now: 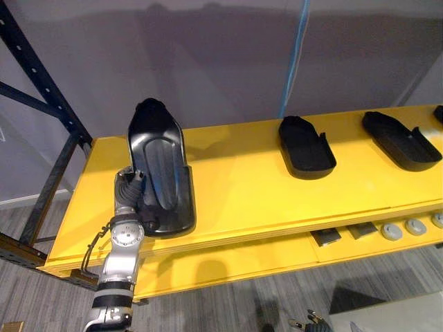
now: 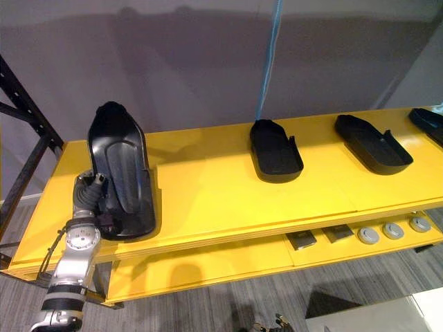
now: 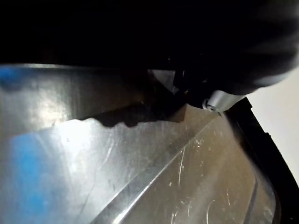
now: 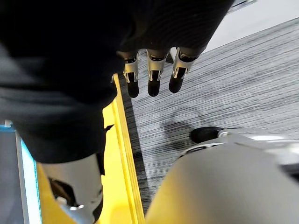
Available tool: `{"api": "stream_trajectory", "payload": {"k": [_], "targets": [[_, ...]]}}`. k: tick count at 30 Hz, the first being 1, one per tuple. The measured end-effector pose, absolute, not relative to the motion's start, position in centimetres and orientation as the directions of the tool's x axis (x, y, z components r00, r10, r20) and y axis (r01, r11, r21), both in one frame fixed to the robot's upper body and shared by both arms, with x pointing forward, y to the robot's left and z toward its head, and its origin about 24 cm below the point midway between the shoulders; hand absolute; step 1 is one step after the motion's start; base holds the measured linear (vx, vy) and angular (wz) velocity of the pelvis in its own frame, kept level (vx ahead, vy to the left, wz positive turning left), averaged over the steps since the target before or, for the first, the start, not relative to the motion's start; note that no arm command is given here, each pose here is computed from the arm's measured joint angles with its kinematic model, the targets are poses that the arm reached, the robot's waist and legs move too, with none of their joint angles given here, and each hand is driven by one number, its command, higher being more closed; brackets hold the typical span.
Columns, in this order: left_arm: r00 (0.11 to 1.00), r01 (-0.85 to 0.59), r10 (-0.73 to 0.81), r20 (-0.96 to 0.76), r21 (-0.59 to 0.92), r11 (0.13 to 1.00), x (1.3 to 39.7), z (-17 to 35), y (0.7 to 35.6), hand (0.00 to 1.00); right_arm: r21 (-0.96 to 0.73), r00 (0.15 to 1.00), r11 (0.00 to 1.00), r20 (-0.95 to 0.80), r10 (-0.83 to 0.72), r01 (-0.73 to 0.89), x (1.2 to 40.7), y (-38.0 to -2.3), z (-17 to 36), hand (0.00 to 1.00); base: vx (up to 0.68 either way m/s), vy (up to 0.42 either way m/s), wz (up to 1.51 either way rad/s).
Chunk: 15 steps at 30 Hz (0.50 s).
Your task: Walk over and take plastic housings, then place them on the shelf
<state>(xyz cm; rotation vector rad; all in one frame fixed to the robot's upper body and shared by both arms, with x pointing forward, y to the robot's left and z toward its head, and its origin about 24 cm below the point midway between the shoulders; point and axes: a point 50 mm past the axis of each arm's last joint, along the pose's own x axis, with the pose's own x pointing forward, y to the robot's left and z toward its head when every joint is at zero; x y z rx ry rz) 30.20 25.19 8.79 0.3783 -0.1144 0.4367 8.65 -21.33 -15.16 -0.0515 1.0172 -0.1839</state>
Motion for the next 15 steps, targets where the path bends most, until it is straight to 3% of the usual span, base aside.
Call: {"api": "stream_trajectory", "payload": {"k": [8,15], "targets": [[0.895,-0.447,0.428,0.129,0.297,0.844,32.2,8.5,25.4,1.00,-0.136,0.536,0.986,-0.827,-0.168,0.100,9.0,-21.1,-14.9,0.00,0.01,-0.020,-0.12],[0.859,-0.511,0.481,0.175,0.252,0.822,34.6,11.6,26.3,1.00,-0.140,0.576,0.987,-0.802,-0.158,0.077,10.0,-20.9,-14.4,0.00,-0.03,-0.019,-0.13]]}}
